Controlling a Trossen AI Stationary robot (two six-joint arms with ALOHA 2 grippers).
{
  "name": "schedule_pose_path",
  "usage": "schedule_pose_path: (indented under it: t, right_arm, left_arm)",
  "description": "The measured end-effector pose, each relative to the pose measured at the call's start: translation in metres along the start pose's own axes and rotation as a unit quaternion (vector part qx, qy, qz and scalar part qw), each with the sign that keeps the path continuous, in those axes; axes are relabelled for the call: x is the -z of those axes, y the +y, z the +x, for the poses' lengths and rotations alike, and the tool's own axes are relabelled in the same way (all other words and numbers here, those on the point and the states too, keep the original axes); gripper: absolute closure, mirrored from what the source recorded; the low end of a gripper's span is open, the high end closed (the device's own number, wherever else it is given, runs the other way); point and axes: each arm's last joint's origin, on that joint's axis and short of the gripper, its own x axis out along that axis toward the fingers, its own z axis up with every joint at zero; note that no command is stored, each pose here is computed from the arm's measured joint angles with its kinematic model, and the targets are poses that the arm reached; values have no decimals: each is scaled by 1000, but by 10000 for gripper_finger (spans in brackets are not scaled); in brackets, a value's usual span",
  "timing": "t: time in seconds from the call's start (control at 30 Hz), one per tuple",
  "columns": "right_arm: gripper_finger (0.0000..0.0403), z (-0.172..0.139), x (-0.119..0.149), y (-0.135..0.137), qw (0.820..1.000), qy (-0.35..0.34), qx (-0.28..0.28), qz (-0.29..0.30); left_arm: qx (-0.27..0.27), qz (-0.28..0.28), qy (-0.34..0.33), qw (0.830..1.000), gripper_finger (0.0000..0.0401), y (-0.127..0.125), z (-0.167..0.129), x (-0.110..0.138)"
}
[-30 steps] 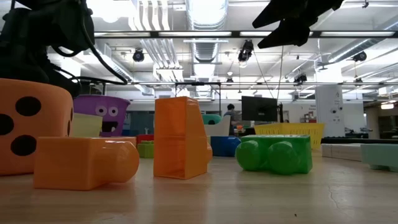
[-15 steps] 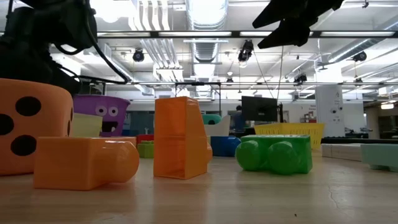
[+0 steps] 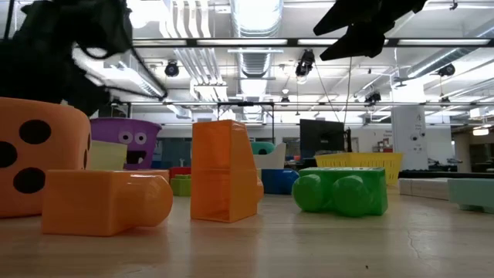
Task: Pick & Place Toys
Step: Put the red game piece into the light yellow bin
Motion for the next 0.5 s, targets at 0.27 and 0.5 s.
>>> schedule_pose_path:
  t: [0.27, 0.5]
  right_arm:
    - [4, 0, 0, 0, 1000, 0, 0, 0]
    - [4, 0, 0, 0, 1000, 0, 0, 0]
  left_arm:
    - [20, 44, -56, 997, 198, -22, -38, -4]
    - [19, 97, -117, 988, 198, -29, -63, -12]
